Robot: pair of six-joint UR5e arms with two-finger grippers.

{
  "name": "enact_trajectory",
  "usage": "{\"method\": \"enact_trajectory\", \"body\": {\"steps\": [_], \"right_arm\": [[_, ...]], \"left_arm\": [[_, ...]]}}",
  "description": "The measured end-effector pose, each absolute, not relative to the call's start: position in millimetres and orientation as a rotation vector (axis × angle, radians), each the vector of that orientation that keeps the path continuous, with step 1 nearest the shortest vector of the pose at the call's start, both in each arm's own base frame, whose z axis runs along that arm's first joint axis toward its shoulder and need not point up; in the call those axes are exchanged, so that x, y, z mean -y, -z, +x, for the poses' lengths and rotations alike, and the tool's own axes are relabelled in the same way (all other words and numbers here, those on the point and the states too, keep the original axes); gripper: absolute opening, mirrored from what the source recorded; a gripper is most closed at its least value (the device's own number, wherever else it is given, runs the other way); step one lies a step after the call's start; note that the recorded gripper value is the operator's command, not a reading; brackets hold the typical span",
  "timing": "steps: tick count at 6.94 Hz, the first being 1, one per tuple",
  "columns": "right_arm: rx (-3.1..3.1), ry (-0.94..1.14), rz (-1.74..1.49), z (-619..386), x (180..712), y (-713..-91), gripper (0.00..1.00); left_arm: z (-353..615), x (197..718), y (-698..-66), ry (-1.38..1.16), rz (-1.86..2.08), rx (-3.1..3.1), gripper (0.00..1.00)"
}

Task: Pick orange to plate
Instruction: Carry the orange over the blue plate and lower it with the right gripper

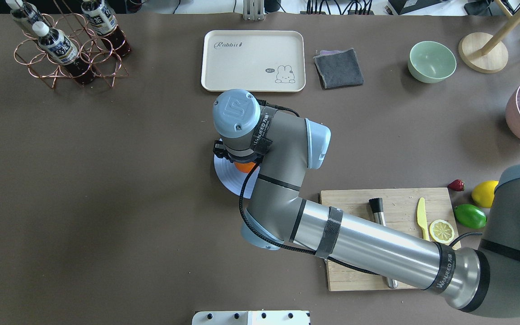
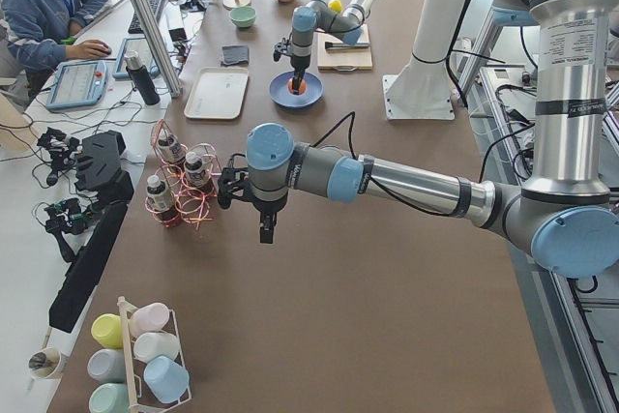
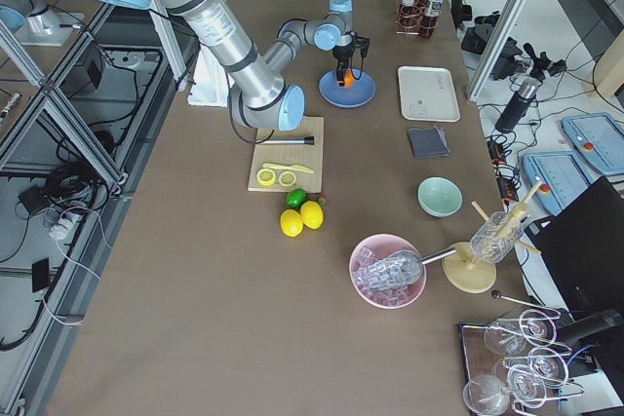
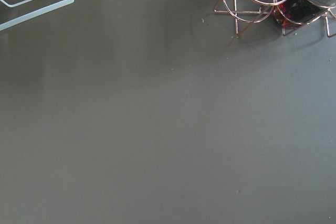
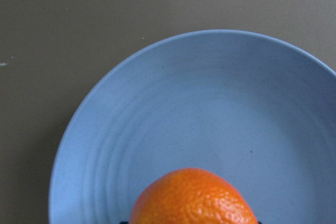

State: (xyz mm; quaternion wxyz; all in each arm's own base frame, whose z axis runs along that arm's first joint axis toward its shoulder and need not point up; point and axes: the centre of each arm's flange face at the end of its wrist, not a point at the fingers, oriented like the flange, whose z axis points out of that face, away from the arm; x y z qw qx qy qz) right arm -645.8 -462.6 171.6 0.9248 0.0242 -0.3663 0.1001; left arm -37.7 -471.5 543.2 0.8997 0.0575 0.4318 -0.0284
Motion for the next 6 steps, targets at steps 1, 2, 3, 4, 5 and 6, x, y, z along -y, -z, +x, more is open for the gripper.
{"method": "enact_trajectory", "body": {"steps": [1, 2, 3, 4, 5, 6], "right_arm": [[0.746, -0.201, 0.053, -647.0, 462.4, -174.2, 0.00], [0.740, -0.198, 0.057, -647.0, 462.8, -177.3, 0.19], [0.735, -0.197, 0.060, -646.9, 463.1, -181.3, 0.99], [0.735, -0.196, 0.061, -646.9, 463.2, -183.5, 1.00], [0.743, -0.195, 0.066, -646.1, 463.5, -182.7, 1.00], [0.763, -0.196, 0.073, -640.8, 466.6, -175.9, 1.00]], "left_arm": [[-37.7, 471.3, -543.2, 0.059, 0.119, -0.894, 0.98], [-37.7, 471.1, -543.2, 0.059, 0.119, -0.894, 0.98], [-38.0, 471.0, -543.2, 0.059, 0.119, -0.894, 0.98], [-38.2, 470.8, -543.6, 0.060, 0.119, -0.893, 0.98], [-38.3, 470.8, -544.5, 0.061, 0.117, -0.892, 0.98], [-37.8, 471.5, -546.6, 0.063, 0.111, -0.891, 0.98]]}}
